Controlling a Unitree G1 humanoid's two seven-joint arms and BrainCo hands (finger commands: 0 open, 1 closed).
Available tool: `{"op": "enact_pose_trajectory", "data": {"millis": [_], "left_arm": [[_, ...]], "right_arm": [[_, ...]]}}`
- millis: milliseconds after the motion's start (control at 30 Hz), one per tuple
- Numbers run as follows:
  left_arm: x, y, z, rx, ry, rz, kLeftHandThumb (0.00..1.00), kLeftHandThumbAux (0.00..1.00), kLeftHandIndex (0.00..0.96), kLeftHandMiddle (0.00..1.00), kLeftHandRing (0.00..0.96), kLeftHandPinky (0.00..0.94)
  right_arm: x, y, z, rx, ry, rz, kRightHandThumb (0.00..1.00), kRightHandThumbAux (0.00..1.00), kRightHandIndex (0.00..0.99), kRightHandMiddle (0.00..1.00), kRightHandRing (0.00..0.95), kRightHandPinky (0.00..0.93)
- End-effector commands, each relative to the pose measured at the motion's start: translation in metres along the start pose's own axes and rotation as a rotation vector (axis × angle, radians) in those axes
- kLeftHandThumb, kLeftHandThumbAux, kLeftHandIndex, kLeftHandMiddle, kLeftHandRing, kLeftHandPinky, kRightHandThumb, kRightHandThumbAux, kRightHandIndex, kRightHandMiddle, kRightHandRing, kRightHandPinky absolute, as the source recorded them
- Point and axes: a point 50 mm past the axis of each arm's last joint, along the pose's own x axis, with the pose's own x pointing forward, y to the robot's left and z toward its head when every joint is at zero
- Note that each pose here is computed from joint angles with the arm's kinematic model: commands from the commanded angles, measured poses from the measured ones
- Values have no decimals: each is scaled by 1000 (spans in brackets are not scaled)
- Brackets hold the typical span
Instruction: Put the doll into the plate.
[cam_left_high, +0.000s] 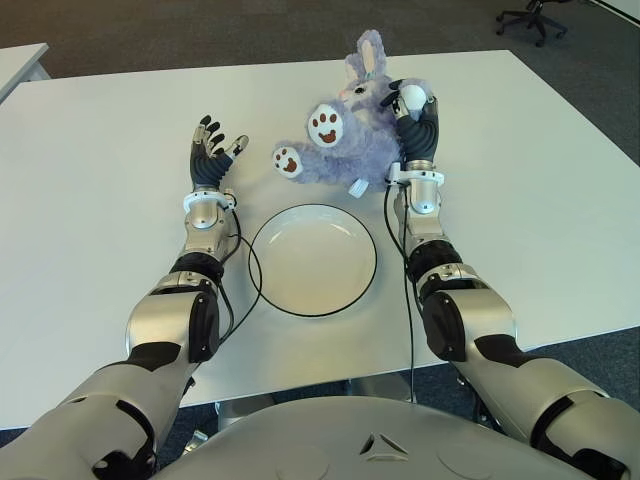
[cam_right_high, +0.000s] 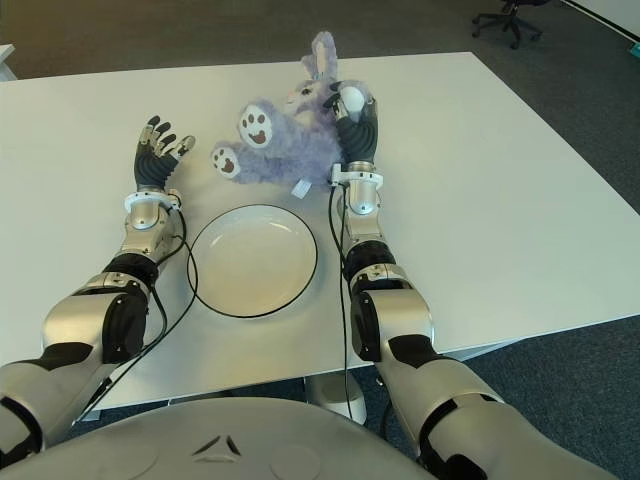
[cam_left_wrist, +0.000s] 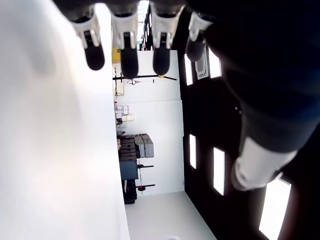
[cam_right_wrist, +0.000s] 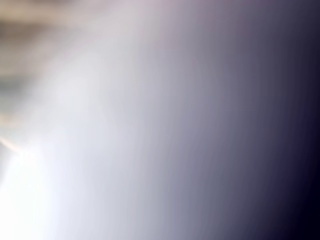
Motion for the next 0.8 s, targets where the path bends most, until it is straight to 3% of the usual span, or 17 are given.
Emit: {"op": "enact_pose_trajectory", "data": {"millis": [33,800], "left_arm": [[-92,5,-117,19,566,4,106,712,22,128,132,109],[-92,4,-117,23,569,1,99,711,19,128,134,114]], "right_arm": [[15,4,18,30,-81,-16,834,682,396,570,639,601],[20,2,38,19,-188,-36,839,679,406,587,659,659]]}}
